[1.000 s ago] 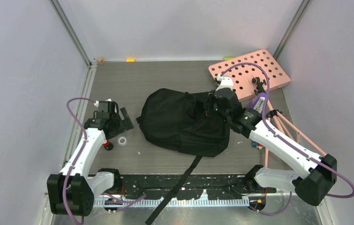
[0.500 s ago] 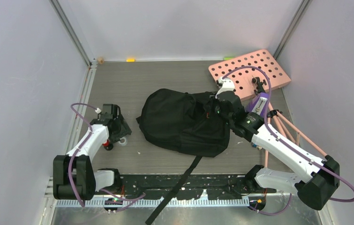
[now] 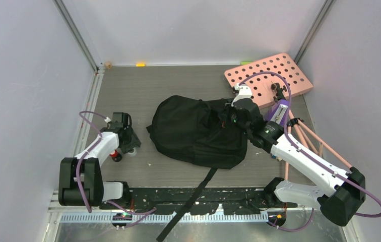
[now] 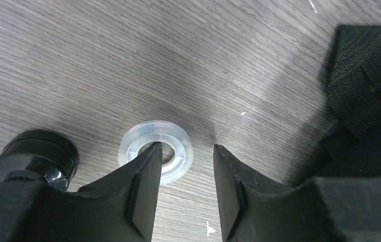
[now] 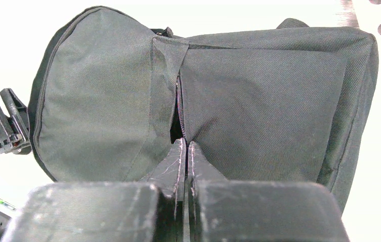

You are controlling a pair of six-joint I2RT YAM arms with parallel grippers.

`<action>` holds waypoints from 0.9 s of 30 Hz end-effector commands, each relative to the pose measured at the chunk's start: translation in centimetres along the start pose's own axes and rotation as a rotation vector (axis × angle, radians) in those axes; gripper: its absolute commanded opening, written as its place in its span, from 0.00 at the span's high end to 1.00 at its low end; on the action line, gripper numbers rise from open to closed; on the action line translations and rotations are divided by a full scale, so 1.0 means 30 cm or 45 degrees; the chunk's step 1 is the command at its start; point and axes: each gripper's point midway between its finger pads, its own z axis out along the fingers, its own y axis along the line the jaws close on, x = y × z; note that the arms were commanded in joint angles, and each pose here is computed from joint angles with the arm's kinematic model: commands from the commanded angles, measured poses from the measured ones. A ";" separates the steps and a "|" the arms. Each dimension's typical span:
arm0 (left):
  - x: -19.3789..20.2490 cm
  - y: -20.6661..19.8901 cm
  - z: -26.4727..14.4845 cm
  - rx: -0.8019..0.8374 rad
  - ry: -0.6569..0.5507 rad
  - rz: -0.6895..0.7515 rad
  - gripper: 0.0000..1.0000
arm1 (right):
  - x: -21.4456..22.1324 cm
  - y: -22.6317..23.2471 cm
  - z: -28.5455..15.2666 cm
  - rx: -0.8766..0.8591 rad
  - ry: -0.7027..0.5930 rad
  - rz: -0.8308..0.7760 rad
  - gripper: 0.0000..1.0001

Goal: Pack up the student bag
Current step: Pick up the stationery from the center of the board.

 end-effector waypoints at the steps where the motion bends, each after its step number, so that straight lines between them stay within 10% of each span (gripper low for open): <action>1: -0.032 -0.009 0.014 0.002 -0.030 -0.008 0.57 | -0.075 0.047 -0.032 -0.075 -0.089 0.029 1.00; 15: -0.008 -0.007 0.044 -0.025 0.048 -0.006 0.84 | -0.078 0.038 -0.036 -0.060 -0.093 0.022 1.00; 27: -0.057 -0.103 -0.134 0.238 -0.095 -0.008 0.86 | -0.088 0.047 -0.028 -0.057 -0.087 0.025 1.00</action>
